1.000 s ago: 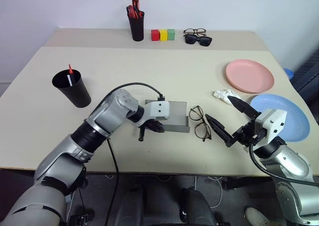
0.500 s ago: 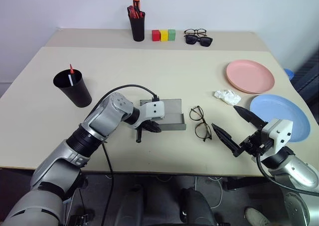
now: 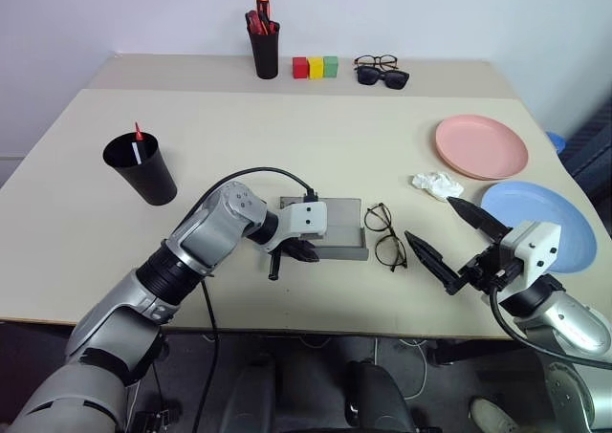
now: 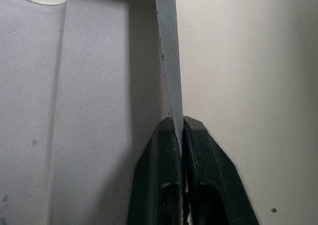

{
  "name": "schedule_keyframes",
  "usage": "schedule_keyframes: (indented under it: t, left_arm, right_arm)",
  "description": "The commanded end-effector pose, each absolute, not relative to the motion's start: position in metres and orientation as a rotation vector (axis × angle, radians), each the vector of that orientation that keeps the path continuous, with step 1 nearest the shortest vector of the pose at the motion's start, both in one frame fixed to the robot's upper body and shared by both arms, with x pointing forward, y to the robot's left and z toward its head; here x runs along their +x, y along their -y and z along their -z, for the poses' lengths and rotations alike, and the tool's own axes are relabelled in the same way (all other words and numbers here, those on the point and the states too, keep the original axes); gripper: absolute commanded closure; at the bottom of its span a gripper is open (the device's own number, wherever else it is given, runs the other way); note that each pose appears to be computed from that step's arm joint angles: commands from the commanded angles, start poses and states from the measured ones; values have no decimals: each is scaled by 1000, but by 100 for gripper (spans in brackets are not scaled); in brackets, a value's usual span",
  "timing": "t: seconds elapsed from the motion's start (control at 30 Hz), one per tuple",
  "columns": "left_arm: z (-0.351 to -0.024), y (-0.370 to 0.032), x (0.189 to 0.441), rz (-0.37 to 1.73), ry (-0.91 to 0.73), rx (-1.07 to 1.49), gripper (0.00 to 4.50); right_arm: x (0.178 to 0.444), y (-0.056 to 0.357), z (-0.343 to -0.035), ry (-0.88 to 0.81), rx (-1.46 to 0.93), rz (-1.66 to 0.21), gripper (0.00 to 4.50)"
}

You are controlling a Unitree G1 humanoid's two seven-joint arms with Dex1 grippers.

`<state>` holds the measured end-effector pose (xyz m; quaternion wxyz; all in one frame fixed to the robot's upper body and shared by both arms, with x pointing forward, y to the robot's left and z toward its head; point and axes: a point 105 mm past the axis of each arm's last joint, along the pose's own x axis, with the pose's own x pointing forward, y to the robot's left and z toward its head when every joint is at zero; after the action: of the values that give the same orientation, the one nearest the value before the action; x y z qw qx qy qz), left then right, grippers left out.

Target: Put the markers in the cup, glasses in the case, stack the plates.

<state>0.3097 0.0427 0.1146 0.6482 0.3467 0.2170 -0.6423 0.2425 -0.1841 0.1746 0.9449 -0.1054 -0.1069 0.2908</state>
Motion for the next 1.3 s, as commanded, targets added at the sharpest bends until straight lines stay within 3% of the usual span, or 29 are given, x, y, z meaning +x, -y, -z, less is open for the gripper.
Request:
schedule_keyframes:
  t: [0.03, 0.1, 0.43, 0.6, 0.77, 0.93, 1.17, 1.3]
  left_arm:
    - [-128, -36, 309, 1454, -443, 807, 250]
    - [-130, -37, 309, 1447, -434, 804, 156]
    - [-159, -47, 304, 1395, -314, 705, 156]
    - [-191, -66, 301, 1263, 74, 641, 156]
    - [-166, -92, 301, 1259, -9, 590, 156]
    - [-180, -101, 283, 1404, -38, 379, 4]
    - [-202, -116, 284, 1347, 176, 419, 4]
    - [-188, -122, 279, 1388, 125, 481, 4]
  right_arm:
    - [239, 175, -186, 245, -227, -628, 0]
    - [240, 174, -185, 234, -221, -636, 0]
    - [242, 169, -169, 109, -151, -720, 0]
    - [242, 167, -162, 25, -102, -793, 0]
    - [250, 165, -149, -48, -109, -863, 0]
    - [266, 171, -140, -147, -72, -883, 0]
    - [287, 185, -134, -256, -27, -881, 0]
    - [290, 187, -129, -317, -2, -896, 0]
